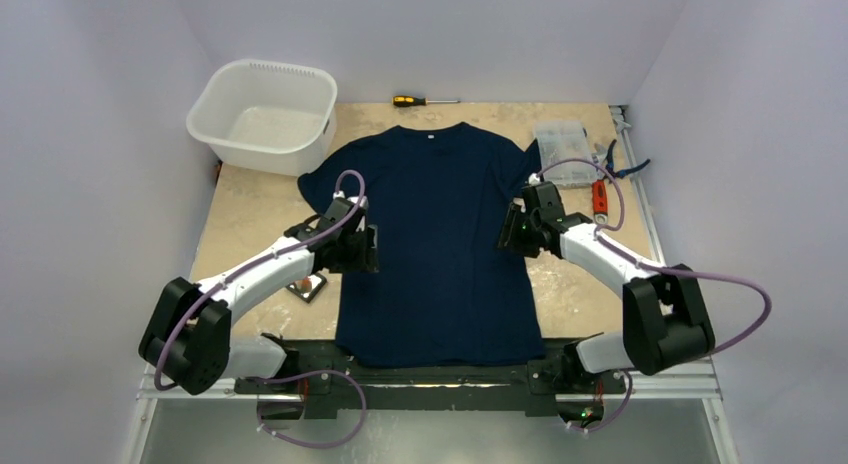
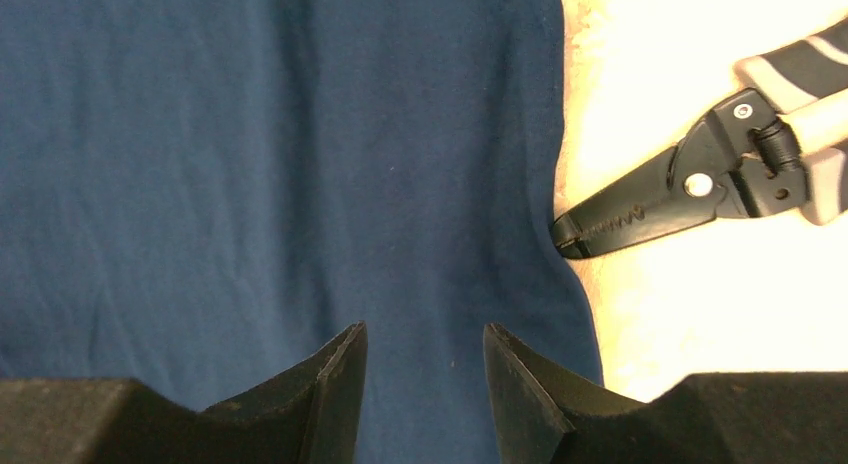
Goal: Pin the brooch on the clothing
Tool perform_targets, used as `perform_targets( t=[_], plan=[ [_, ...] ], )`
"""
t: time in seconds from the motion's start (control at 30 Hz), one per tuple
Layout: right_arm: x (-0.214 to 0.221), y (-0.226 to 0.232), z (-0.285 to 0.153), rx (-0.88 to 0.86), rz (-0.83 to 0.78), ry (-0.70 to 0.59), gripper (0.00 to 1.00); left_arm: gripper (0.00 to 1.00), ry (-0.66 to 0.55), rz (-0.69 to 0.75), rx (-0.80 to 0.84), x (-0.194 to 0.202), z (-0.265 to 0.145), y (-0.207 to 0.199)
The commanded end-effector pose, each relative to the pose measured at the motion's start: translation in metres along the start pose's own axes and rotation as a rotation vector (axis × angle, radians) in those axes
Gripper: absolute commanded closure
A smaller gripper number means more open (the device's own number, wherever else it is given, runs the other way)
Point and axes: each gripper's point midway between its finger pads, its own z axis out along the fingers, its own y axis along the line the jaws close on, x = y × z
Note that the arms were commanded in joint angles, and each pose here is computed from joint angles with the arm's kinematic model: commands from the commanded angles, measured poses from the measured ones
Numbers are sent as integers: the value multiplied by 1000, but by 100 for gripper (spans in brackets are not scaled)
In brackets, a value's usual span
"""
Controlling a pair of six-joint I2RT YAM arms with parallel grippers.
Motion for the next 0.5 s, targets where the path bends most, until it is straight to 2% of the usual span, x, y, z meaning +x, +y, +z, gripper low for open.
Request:
perform_targets(
  t=[0.0,0.17,0.47],
  plan=[
    [0,1,22,-6,11,-7,50,42,-27,-34,32,1,10,-6],
    [18,-8,40,15,43,42,51,43,-15,-40,2,10,20,2],
    [29,-53,37,250,126,27,54,43,-17,-51,-52,14,24,14]
  ],
)
